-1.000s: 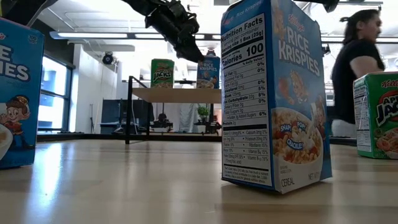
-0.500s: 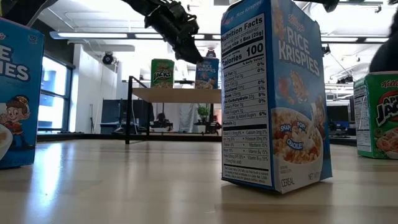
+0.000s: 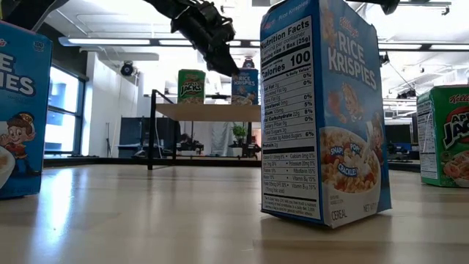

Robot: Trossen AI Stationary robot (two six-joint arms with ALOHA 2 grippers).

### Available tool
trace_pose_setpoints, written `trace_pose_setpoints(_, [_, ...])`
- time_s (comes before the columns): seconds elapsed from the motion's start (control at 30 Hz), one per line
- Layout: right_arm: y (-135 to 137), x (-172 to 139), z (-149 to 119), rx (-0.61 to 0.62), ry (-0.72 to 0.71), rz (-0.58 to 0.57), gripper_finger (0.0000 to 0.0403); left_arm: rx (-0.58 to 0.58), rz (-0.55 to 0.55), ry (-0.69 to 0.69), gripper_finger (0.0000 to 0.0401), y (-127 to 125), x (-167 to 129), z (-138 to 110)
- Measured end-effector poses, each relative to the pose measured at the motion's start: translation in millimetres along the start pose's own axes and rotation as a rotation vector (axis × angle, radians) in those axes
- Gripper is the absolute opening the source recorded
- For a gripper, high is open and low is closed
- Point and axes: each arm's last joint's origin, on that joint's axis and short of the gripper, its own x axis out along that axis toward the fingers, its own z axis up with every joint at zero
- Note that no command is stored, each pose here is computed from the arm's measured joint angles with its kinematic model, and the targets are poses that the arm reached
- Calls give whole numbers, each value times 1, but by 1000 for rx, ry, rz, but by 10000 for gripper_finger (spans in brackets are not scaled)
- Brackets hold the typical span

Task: Stack cereal on shelf
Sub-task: Put the top blue cereal box on the shelf, then put the left red cereal box on the shelf

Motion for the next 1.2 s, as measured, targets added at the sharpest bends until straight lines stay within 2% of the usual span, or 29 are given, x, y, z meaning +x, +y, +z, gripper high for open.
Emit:
trace_pose_setpoints(0.3, [0, 0, 0, 0, 0, 0, 218, -3, 20, 29, 247, -1, 0, -1])
trace_pose_setpoints(0.57, [0, 0, 0, 0, 0, 0, 218, 16, 71, -2, 255, -8, -26, 7])
trace_pose_setpoints(0.87, [0, 0, 0, 0, 0, 1, 218, 69, 139, -91, 255, -34, -95, 22])
trace_pose_setpoints(1.07, [0, 0, 0, 0, 0, 1, 218, 86, 204, -37, 255, -71, -150, 18])
trace_pose_setpoints(1.2, [0, 0, 0, 0, 0, 2, 218, 47, 247, 27, 255, -99, -179, 10])
